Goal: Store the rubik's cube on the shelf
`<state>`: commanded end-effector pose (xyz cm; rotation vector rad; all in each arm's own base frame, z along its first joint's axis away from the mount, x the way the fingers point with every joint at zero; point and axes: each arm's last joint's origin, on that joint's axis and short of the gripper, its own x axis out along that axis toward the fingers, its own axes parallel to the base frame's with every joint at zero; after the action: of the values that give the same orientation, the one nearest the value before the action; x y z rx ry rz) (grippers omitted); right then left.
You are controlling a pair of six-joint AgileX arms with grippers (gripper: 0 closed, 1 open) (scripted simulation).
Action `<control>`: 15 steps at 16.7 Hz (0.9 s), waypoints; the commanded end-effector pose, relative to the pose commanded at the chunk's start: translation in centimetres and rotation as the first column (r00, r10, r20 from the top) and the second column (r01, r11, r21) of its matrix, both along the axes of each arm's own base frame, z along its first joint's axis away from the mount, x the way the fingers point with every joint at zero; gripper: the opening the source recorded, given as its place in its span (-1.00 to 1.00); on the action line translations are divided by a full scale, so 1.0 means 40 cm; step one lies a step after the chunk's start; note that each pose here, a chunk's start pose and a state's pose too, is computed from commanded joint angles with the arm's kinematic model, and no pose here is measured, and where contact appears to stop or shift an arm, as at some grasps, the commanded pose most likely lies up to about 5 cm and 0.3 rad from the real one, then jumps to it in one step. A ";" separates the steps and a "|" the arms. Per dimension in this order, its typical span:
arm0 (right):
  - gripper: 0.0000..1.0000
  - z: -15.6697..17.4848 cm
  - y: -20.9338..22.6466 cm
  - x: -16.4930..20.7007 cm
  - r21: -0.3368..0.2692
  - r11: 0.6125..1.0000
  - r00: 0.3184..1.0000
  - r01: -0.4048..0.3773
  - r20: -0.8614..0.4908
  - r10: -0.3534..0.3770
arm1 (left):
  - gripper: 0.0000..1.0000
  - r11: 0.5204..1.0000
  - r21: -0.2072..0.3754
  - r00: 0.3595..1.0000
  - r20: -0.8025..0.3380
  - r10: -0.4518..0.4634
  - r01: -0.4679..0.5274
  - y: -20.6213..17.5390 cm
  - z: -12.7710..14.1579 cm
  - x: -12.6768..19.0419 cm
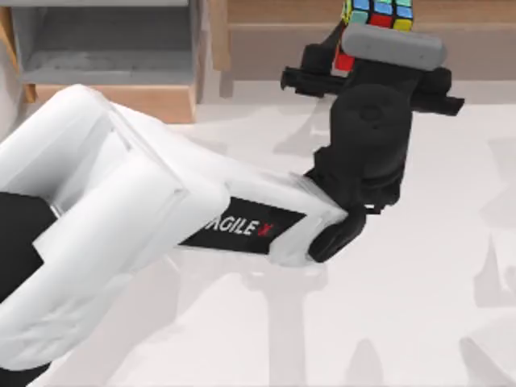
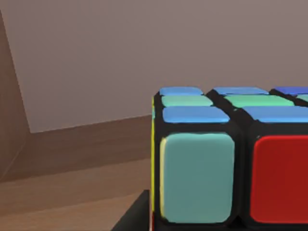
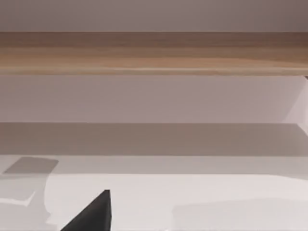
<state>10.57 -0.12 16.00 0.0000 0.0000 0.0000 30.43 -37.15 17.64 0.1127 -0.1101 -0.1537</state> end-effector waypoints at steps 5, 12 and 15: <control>1.00 0.000 0.000 0.000 0.000 1.000 1.000 0.000 0.000 0.000 | -1.00 0.989 -0.124 0.992 0.078 0.095 -0.085 0.011 -0.055 0.078; 1.00 0.000 0.000 0.000 0.000 1.000 1.000 0.000 0.000 0.000 | -1.00 0.985 -0.132 0.989 0.079 0.125 -0.114 0.024 -0.082 0.103; 1.00 0.000 0.000 0.000 0.000 1.000 1.000 0.000 0.000 0.000 | -1.00 0.985 -0.130 0.989 0.080 0.120 -0.109 0.019 -0.079 0.105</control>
<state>10.57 -0.12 16.00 0.0000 0.0000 0.0000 34.62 -36.41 14.48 0.0005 -0.2002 -0.0261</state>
